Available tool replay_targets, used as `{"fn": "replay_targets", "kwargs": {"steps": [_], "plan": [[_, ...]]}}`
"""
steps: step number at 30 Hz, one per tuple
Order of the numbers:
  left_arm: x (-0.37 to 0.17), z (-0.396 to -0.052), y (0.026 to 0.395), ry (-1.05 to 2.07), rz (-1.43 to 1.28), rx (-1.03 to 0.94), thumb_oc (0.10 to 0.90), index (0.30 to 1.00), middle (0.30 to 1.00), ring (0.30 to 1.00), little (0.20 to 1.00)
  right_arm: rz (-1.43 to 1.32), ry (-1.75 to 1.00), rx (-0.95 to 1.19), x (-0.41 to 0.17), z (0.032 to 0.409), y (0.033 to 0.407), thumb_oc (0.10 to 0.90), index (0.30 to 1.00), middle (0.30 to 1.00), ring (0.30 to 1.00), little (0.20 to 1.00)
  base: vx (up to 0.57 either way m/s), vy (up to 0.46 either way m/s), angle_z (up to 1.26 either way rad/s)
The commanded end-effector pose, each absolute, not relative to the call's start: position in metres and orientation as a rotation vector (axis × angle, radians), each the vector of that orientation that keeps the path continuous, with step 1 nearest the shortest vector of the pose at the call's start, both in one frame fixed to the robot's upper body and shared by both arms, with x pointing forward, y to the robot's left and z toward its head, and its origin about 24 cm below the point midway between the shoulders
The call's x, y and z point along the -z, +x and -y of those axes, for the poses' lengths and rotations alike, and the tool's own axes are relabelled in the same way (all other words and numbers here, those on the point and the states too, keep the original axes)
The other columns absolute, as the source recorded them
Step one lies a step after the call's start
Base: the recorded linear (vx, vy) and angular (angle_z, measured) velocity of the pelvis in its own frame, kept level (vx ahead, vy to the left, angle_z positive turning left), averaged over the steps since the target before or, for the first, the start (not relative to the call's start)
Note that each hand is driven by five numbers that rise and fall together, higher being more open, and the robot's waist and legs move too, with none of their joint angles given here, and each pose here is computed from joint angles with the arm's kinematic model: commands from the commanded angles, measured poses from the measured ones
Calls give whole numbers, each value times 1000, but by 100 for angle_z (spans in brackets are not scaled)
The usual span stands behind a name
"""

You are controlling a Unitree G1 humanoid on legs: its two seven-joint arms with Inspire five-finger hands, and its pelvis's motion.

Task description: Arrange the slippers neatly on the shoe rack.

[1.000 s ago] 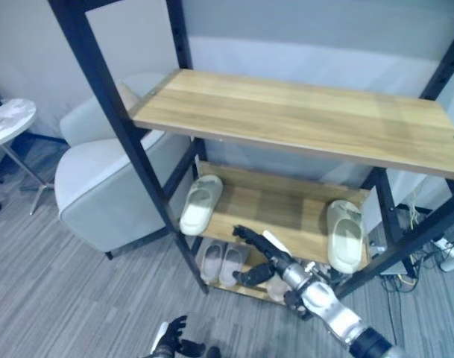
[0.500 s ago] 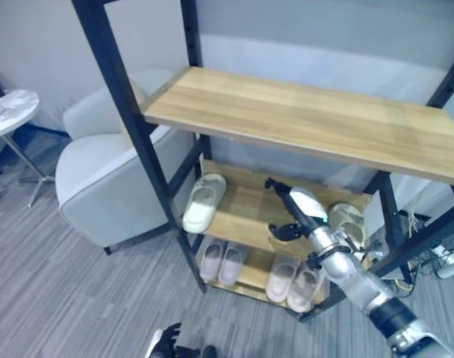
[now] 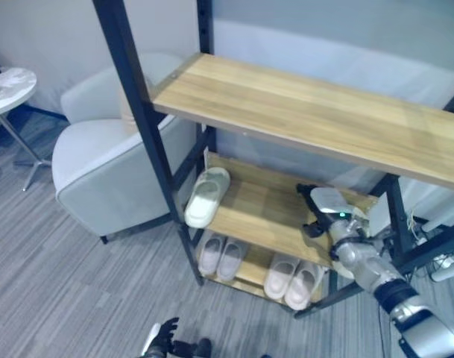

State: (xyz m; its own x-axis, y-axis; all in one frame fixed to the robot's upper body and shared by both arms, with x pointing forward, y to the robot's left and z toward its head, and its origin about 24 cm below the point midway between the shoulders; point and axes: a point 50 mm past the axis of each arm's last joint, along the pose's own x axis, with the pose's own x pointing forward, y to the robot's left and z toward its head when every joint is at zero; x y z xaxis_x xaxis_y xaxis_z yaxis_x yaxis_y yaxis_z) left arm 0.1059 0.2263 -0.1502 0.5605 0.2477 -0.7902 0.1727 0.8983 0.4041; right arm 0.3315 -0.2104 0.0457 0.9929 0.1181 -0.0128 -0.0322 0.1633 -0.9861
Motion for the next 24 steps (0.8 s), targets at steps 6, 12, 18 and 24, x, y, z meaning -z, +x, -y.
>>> {"fn": "replay_targets", "kwargs": {"steps": [6,12,18,24], "plan": [[158,-203,101,507,-1005,85,800,900,900,900,900,189,-1602,114,-117,254,358,800,900,900,900,900,-2,9,-2],[159,-204,100,507,-1010,85,800,900,900,900,900,165,-1664,143,-125,273,355,800,900,900,900,900,0,0,0],[159,-205,101,510,-1010,89,800,900,900,900,900,145,-1727,156,-135,287,352,800,900,900,900,900,0,0,0],[158,-201,103,502,-1005,102,800,900,900,900,900,162,-1708,182,-146,292,349,800,900,900,900,900,0,0,0]]}}
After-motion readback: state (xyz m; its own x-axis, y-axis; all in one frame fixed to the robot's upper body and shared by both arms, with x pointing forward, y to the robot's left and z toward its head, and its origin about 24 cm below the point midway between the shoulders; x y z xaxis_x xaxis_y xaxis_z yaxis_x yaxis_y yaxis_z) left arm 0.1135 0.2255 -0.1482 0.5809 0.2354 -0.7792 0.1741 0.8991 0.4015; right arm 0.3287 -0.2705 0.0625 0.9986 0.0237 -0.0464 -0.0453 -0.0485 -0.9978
